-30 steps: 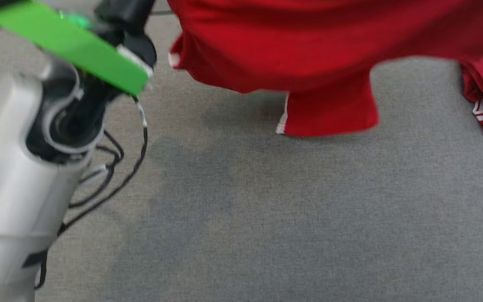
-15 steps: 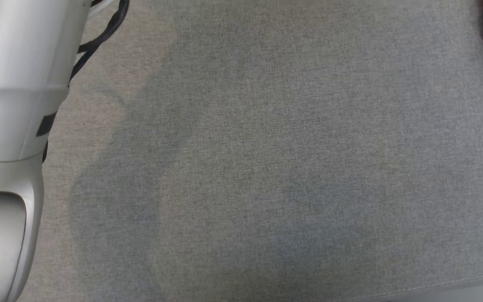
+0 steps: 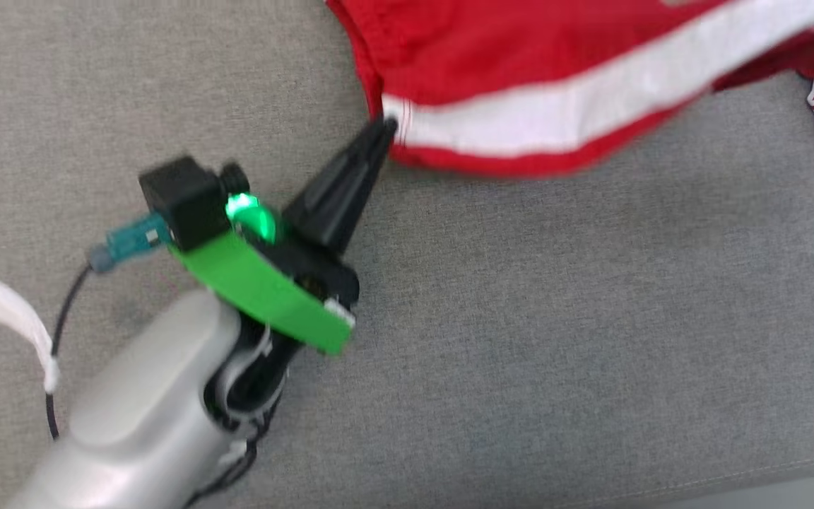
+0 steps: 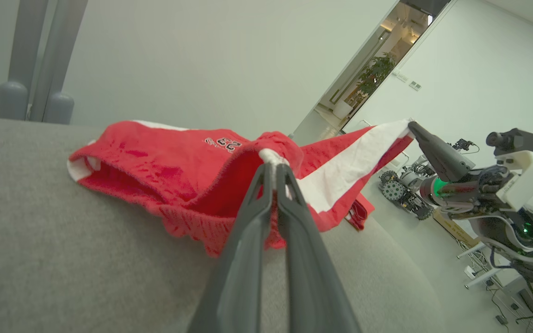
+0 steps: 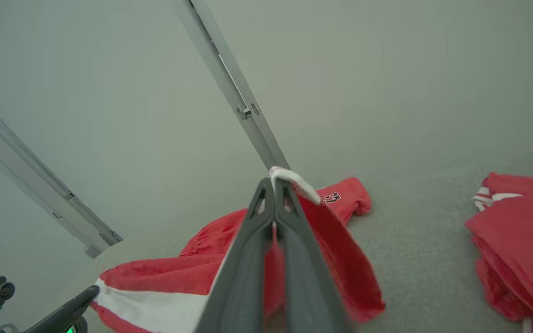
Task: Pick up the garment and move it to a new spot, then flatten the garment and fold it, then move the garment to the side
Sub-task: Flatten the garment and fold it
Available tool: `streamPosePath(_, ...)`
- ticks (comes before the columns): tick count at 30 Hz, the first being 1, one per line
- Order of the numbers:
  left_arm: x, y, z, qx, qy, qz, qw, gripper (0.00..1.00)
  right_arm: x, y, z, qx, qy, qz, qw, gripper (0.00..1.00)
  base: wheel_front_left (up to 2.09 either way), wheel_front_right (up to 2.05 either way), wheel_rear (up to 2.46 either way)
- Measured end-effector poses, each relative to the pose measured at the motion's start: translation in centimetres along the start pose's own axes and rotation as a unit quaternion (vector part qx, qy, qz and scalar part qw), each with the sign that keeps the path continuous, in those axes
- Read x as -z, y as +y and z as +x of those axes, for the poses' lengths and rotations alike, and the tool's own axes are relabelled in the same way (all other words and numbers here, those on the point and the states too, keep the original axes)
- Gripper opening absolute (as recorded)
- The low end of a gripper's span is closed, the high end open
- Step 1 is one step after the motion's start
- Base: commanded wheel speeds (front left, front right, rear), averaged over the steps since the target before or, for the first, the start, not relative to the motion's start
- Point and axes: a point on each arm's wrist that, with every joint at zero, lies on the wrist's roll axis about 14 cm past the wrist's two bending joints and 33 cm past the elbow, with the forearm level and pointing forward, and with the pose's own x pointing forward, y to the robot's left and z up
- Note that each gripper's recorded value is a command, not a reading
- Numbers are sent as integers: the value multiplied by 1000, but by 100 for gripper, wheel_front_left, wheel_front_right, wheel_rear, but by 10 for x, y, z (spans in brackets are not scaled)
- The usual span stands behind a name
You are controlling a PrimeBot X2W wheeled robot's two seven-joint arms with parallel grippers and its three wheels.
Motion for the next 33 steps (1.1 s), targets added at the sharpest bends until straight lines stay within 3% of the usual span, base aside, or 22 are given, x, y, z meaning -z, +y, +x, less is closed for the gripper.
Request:
streamPosePath(5, 39, -17, -62, -50, 39, -53, 997, 0, 28, 0, -69, 57, 46, 58, 996, 0, 0, 0, 0)
streamPosePath(11, 50, -42, -115, -74, 55, -39, 995, 0, 38, 19, -137, 87, 90, 119, 985, 0, 0, 0, 0)
streamPosePath(17, 36, -62, -151, -92, 36, -14, 995, 0, 27, 46, -177, 75, 111, 141, 981, 0, 0, 0, 0)
streamPosePath(25, 15, -84, -163, -90, -2, -12, 996, 0, 10, 62, -169, 27, 113, 110, 987, 0, 0, 0, 0)
streamPosePath(33, 2, -66, -128, -95, -21, -73, 993, 0, 15, 34, -111, 8, 142, 34, 989, 0, 0, 0, 0)
